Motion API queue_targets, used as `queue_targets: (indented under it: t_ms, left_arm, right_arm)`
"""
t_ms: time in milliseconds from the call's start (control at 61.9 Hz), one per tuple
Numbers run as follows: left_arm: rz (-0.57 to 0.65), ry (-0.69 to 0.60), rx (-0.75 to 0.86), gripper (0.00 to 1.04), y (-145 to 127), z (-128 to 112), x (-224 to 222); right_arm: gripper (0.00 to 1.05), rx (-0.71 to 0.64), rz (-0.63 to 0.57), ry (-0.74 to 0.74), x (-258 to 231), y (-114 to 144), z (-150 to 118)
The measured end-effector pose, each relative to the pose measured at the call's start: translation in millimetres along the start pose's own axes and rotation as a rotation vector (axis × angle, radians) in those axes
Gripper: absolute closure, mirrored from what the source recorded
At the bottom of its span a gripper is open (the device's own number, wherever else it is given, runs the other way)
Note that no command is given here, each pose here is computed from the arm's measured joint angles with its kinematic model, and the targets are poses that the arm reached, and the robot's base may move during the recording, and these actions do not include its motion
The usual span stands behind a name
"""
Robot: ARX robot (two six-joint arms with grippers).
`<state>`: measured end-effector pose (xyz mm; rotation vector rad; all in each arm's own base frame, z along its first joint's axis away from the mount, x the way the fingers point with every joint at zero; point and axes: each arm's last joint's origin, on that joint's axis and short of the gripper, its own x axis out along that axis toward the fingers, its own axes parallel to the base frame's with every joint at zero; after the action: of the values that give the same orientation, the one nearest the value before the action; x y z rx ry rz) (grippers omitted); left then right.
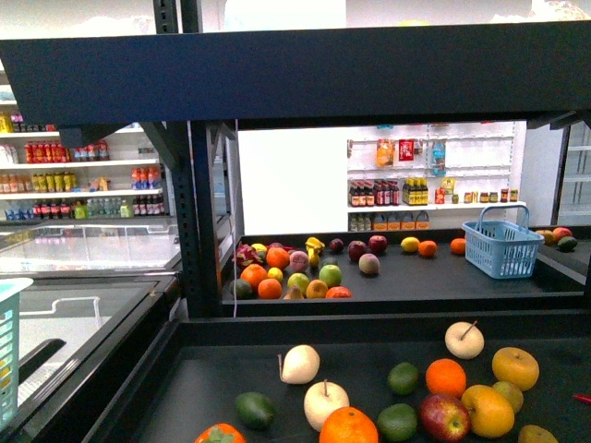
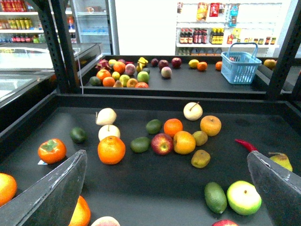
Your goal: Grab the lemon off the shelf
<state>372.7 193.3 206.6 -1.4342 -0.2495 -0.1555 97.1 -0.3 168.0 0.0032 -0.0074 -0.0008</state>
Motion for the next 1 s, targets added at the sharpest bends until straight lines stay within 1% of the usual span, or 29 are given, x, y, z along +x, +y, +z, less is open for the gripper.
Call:
queue_targets:
  t_ms: [145,323,339,372,453,501,630,663,679,808,841,889,1002]
  left_arm:
    - [-0.011,0.003,-0.004,0.99,8.5,-1.1,-0.2]
    - [-0.009,0.013,-0.005,0.98,11.8,-4.5,1.0]
    - [-0.006,0.014,-0.005,0.96,12.1,-4.6,1.1]
    - [0.006,0.018,-0.001,0.89,12.8,-4.8,1.1]
    - [0.02,0.024,0.005,0.76,14.6,-5.1,0.3]
    - [0.036,0.034,0.006,0.66,15.8,-6.1,-0.8]
    - [0.068,0.065,0.009,0.44,15.6,-9.3,-5.9]
    - [0.084,0.075,0.011,0.35,14.4,-11.3,-7.9]
    - [0.087,0.078,0.01,0.33,14.2,-11.6,-8.3]
    - [0.109,0.103,0.015,0.09,6.3,-17.8,-11.7]
    - [0.107,0.103,0.024,0.06,2.6,-18.3,-11.4]
    - [0.097,0.105,0.034,0.09,-5.0,-19.4,-10.9]
    - [0.092,0.109,0.055,0.08,-13.7,-21.2,-10.5]
  right_arm:
    - [0.02,0.0,0.0,0.0,0.0,0.0,0.0]
    - [0.02,0.0,0.0,0.0,0.0,0.0,0.0]
    - [0.02,0.0,0.0,0.0,0.0,0.0,0.0]
    - [0.02,0.0,0.0,0.0,0.0,0.0,0.0]
    - [0.02,0.0,0.0,0.0,0.0,0.0,0.0]
    - [0.02,0.0,0.0,0.0,0.0,0.0,0.0]
    - [0.02,0.0,0.0,0.0,0.0,0.0,0.0]
    - [0.02,0.0,0.0,0.0,0.0,0.0,0.0]
    - [0.02,0.0,0.0,0.0,0.0,0.0,0.0]
    - [0.02,0.0,0.0,0.0,0.0,0.0,0.0]
    - [0.02,0.0,0.0,0.0,0.0,0.0,0.0]
    - [0.02,0.0,0.0,0.0,0.0,0.0,0.0]
    - [0.02,0.0,0.0,0.0,0.0,0.0,0.0]
